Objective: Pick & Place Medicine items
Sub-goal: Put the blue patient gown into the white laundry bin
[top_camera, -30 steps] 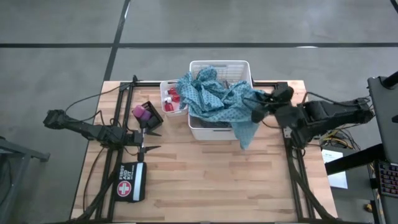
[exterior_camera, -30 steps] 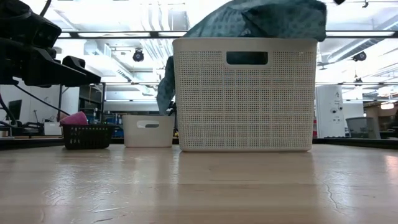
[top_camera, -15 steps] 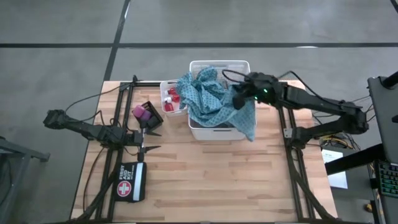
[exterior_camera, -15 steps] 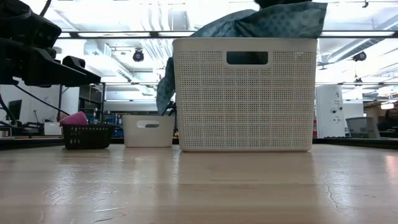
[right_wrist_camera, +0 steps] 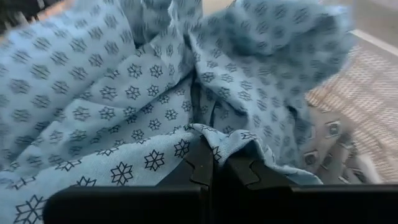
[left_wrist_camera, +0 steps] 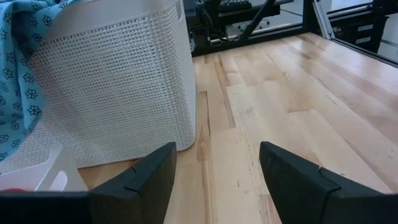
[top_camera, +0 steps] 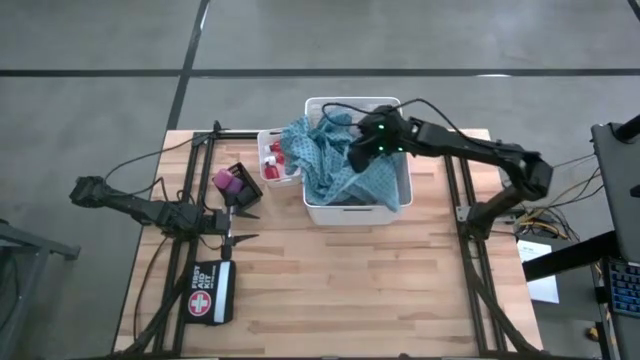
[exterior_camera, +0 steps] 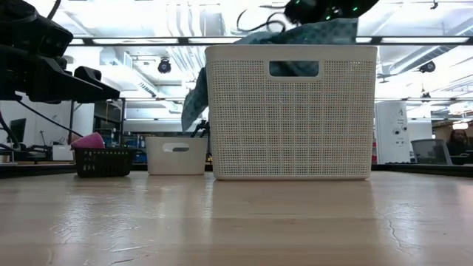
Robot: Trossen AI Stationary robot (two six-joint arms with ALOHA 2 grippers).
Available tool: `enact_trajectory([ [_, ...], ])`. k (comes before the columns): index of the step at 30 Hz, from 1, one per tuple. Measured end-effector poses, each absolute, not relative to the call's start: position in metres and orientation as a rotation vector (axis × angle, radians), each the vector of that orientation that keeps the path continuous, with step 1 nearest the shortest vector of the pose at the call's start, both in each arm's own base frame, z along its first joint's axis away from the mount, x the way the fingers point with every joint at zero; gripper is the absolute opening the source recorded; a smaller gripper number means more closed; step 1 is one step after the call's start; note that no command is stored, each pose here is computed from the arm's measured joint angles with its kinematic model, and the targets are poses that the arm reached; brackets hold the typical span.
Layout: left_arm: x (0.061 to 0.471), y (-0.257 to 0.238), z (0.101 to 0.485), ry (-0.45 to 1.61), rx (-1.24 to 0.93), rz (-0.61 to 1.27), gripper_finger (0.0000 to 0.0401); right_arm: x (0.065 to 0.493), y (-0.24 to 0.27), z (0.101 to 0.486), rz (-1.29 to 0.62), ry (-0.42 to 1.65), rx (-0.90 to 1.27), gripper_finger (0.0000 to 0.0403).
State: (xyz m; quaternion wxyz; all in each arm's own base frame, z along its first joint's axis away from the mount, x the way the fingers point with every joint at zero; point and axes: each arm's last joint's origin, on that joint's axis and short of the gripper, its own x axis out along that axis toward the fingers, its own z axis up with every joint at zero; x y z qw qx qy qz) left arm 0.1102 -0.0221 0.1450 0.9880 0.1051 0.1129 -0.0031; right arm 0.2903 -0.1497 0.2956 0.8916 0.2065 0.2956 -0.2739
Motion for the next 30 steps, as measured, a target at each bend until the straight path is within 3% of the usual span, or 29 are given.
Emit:
enact_trajectory([
  [16, 0.11, -0.022, 0.145, 0.226, 0.211, -0.006, 0.0236, 0.335, -0.177, 0.24, -0.533, 1.077, 0.564, 0.0008],
  [30, 0.11, -0.022, 0.145, 0.226, 0.211, -0.006, 0.0236, 0.338, -0.179, 0.233, -0.507, 1.102, 0.514, 0.0008],
])
